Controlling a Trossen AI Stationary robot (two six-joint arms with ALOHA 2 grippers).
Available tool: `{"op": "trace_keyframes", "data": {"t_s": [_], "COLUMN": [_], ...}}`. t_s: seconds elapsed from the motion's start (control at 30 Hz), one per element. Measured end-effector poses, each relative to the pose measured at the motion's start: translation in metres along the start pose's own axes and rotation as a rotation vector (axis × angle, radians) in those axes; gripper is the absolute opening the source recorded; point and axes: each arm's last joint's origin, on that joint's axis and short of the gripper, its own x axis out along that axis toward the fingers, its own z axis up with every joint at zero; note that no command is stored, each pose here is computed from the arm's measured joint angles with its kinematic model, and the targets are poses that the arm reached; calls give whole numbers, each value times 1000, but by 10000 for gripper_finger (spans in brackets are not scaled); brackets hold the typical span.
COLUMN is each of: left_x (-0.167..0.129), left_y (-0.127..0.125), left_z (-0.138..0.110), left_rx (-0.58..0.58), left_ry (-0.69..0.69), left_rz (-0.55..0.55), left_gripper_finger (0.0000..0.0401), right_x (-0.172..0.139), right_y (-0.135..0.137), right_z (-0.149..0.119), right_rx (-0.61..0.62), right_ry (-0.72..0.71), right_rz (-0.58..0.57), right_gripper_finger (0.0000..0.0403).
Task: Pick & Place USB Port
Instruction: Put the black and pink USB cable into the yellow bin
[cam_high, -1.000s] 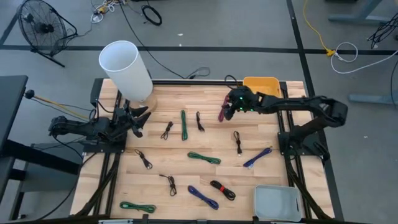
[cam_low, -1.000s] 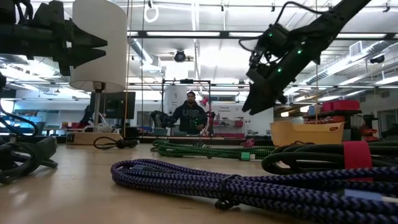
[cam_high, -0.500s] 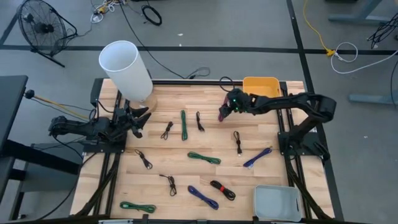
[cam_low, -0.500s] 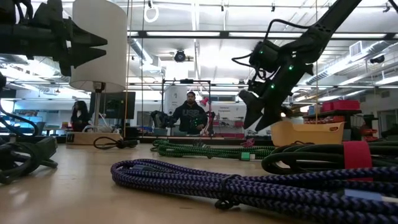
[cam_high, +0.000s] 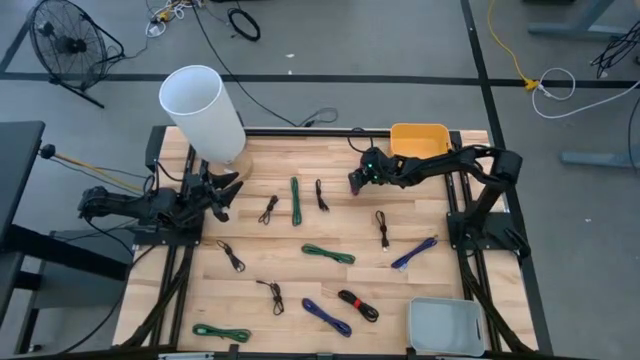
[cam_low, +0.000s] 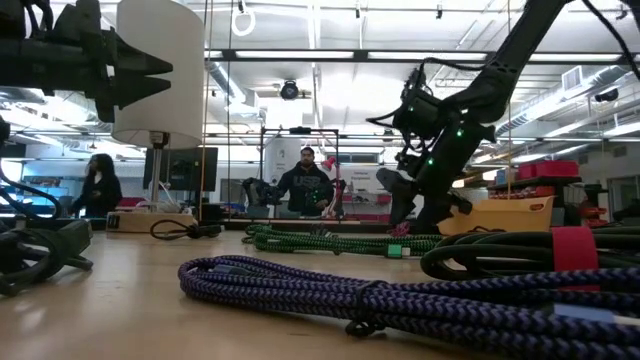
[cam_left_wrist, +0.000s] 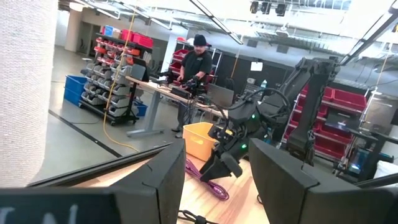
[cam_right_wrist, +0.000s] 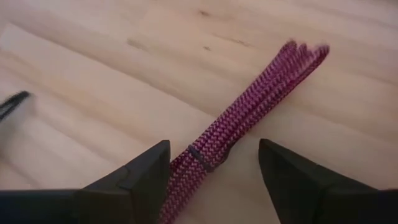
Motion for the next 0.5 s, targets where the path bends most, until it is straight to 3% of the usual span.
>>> {"op": "trace_keyframes", "data": {"t_s": [0.23,0.33,0.43,0.5], "left_x": [0,0,0,0], "left_y": [0,0,0,0], "left_z": [0,0,0,0], "left_rx": [1,1,2,2], "left_ry": [0,0,0,0], "left_rz": [1,1,1,1], "left_gripper_finger": [181,181,181,181], "right_x": [8,9,9,8], "right_y": [-1,-3,-4,-4], "right_z": [-4,-5,-7,-7], "right_rx": [12,10,-7,-32], "right_ry": [1,17,28,29], "right_rz": [-28,-39,-60,-56], "right_gripper_finger": [201,140,46,20]}}
